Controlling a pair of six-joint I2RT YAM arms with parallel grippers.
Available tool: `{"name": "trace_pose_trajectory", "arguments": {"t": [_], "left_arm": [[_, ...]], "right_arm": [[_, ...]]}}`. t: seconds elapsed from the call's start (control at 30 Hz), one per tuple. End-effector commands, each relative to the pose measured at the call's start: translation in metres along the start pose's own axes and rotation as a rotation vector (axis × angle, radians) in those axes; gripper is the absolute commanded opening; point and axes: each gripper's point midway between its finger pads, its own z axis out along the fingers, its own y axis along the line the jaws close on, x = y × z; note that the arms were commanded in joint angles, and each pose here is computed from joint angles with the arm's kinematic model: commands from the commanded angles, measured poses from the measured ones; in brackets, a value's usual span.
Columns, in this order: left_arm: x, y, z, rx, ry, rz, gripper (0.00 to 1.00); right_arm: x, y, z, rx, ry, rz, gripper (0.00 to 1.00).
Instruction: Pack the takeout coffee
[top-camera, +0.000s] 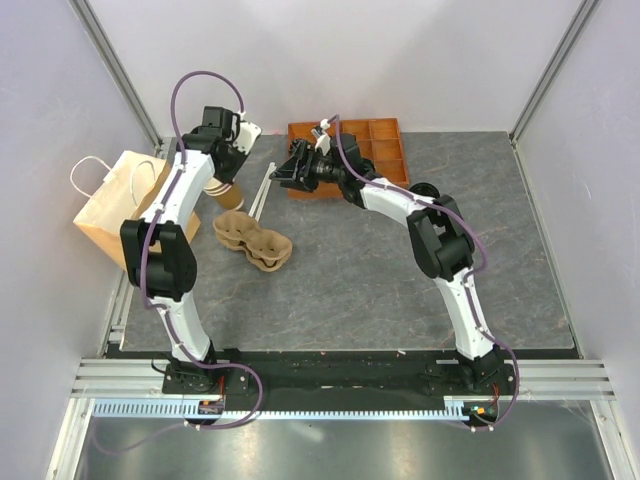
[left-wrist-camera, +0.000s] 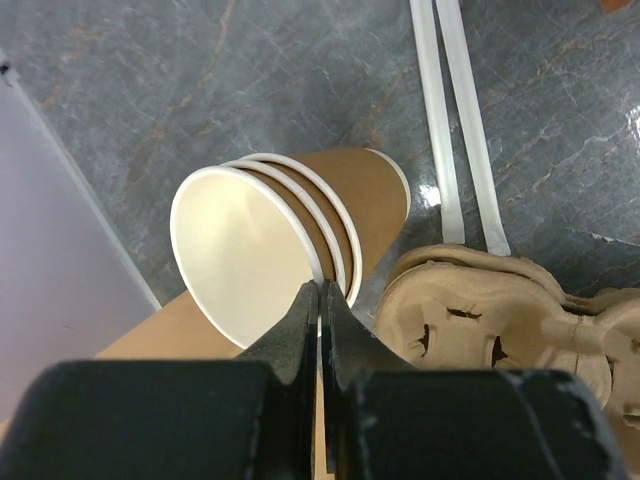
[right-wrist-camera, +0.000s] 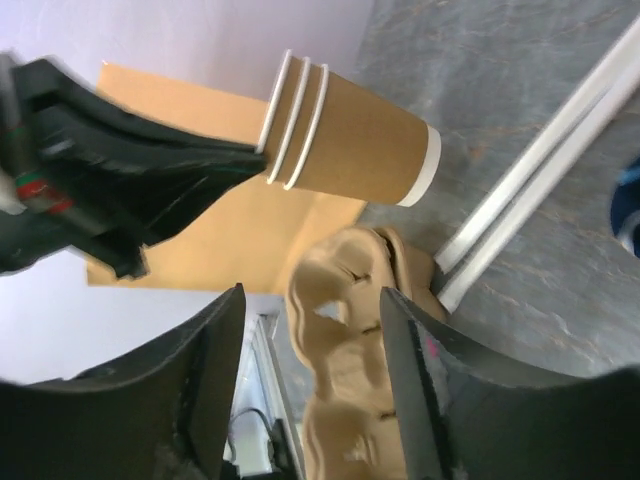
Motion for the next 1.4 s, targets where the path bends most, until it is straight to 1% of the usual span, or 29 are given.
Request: {"name": "trace_pose_trajectory", "arguments": {"t": [0.0, 0.03, 0.07, 0.13, 0.23, 0.27, 0.3, 0.33, 0.37, 0.4, 0.43, 0.47, 0.53, 0.67, 0.7, 0.83, 1.0, 1.37], "left_arm": [[-0.025, 0.018, -0.032, -0.057, -0.125, -0.032, 0.02], [-0.024, 0.017, -0.031, -0.054, -0.125, -0.036, 0.02], [-0.023, 0.016, -0.031, -0.05, -0.122, -0.038, 0.02], [-0.02, 0.014, -0.031, -0.046, -0.115, -0.037, 0.02], [-0.018, 0.013, -0.03, -0.045, -0.109, -0.042, 0.02], [-0.019, 0.013, -0.031, -0.045, -0.112, -0.043, 0.02], [-0.019, 0.013, -0.03, -0.044, -0.112, -0.046, 0.02], [-0.019, 0.012, -0.029, -0.042, -0.11, -0.048, 0.02], [-0.019, 0.012, -0.03, -0.043, -0.113, -0.054, 0.02], [-0.019, 0.013, -0.03, -0.043, -0.113, -0.058, 0.02], [-0.019, 0.012, -0.029, -0.041, -0.111, -0.057, 0.02], [-0.018, 0.012, -0.028, -0.042, -0.109, -0.058, 0.02], [-0.017, 0.013, -0.027, -0.046, -0.104, -0.058, 0.02], [-0.017, 0.012, -0.026, -0.043, -0.104, -0.054, 0.02], [-0.017, 0.011, -0.026, -0.042, -0.103, -0.052, 0.02], [-0.017, 0.01, -0.023, -0.038, -0.104, -0.052, 0.02], [-0.017, 0.007, -0.017, -0.035, -0.107, -0.05, 0.02], [-0.017, 0.002, -0.011, -0.029, -0.109, -0.039, 0.02]], "right_arm": [[-0.022, 0.052, 0.023, -0.212, -0.088, 0.081, 0.58], [-0.023, 0.055, 0.025, -0.235, -0.094, 0.105, 0.51], [-0.016, 0.048, 0.033, -0.232, -0.087, 0.123, 0.49], [-0.022, 0.052, 0.038, -0.258, -0.109, 0.131, 0.4], [-0.02, 0.047, 0.045, -0.263, -0.114, 0.14, 0.36], [-0.016, 0.043, 0.048, -0.257, -0.113, 0.127, 0.33], [-0.021, 0.049, 0.049, -0.268, -0.117, 0.115, 0.29], [-0.019, 0.045, 0.053, -0.25, -0.104, 0.127, 0.25], [-0.015, 0.035, 0.06, -0.238, -0.09, 0.141, 0.23], [-0.018, 0.039, 0.061, -0.246, -0.097, 0.139, 0.22], [-0.017, 0.04, 0.064, -0.246, -0.104, 0.137, 0.15], [-0.012, 0.036, 0.068, -0.239, -0.101, 0.142, 0.13], [-0.007, 0.047, 0.075, -0.263, -0.088, 0.134, 0.09], [0.002, 0.043, 0.087, -0.256, -0.09, 0.136, 0.08], [-0.002, 0.049, 0.088, -0.267, -0.103, 0.128, 0.08], [-0.001, 0.048, 0.095, -0.263, -0.128, 0.118, 0.07], [0.001, 0.053, 0.099, -0.275, -0.143, 0.107, 0.08], [0.006, 0.045, 0.109, -0.26, -0.167, 0.107, 0.07]]}}
